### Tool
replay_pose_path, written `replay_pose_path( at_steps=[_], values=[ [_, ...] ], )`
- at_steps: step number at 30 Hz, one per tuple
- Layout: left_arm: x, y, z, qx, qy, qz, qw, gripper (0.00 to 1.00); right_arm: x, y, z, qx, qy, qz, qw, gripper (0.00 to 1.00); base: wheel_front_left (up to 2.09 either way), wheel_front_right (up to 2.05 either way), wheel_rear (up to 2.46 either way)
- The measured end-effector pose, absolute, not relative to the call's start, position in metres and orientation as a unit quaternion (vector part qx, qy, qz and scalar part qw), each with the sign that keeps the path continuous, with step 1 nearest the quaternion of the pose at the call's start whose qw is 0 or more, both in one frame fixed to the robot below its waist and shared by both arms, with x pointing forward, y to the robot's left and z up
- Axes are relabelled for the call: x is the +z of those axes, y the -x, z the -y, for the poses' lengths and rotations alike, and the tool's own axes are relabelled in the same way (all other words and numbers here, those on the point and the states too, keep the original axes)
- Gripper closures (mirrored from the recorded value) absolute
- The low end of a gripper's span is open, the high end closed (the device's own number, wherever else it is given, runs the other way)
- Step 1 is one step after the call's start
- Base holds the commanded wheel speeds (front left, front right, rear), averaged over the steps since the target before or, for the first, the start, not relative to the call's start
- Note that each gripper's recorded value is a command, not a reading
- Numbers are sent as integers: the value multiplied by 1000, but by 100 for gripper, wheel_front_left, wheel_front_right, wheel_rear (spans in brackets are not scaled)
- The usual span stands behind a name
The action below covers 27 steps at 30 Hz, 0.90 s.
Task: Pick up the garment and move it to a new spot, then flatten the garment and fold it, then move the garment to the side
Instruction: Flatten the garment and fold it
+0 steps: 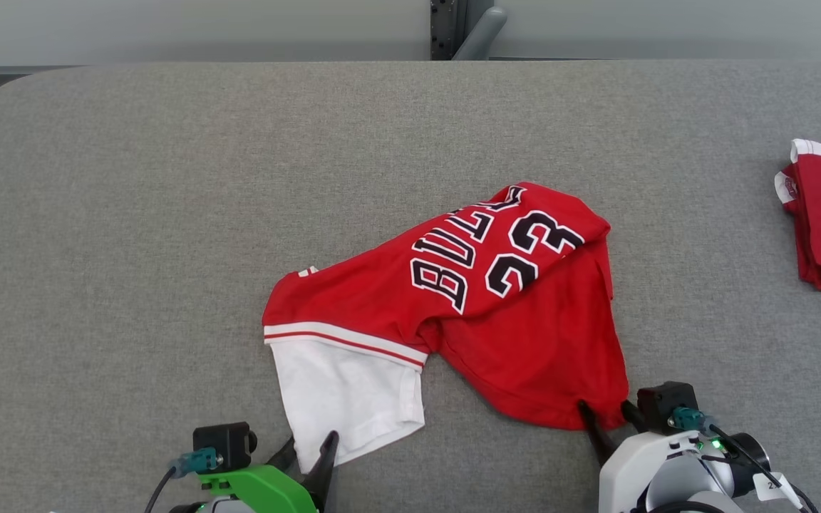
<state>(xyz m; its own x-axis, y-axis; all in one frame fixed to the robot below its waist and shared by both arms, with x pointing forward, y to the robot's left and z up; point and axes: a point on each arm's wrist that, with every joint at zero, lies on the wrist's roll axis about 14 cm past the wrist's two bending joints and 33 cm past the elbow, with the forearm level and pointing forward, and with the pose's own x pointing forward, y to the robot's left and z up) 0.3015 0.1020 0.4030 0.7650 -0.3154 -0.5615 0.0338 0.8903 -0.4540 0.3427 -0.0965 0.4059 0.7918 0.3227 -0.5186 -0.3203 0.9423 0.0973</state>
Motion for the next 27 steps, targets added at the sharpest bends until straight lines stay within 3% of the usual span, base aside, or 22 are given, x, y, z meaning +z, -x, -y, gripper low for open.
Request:
replay_pose_path(
  at_steps=[1,2,9,14,21,27],
  values=[
    [404,-303,-101,-96,220,-327,914,72,407,-343,96,170,-5,-274,947,100,0,0,0],
    [405,-305,-99,-99,226,-324,913,100,407,-343,95,172,-7,-273,947,100,0,0,0],
    [448,-328,-90,-118,309,-258,908,100,431,-351,91,168,-64,-248,952,100,0,0,0],
    [567,-358,-100,-193,363,-104,906,100,510,-384,112,168,-98,-148,970,100,0,0,0],
    [703,-386,-136,-265,333,43,904,100,646,-444,162,156,-58,-3,986,100,0,0,0],
    [751,-468,-167,-243,271,80,928,100,717,-511,160,163,-47,50,984,100,0,0,0]
  ],
)
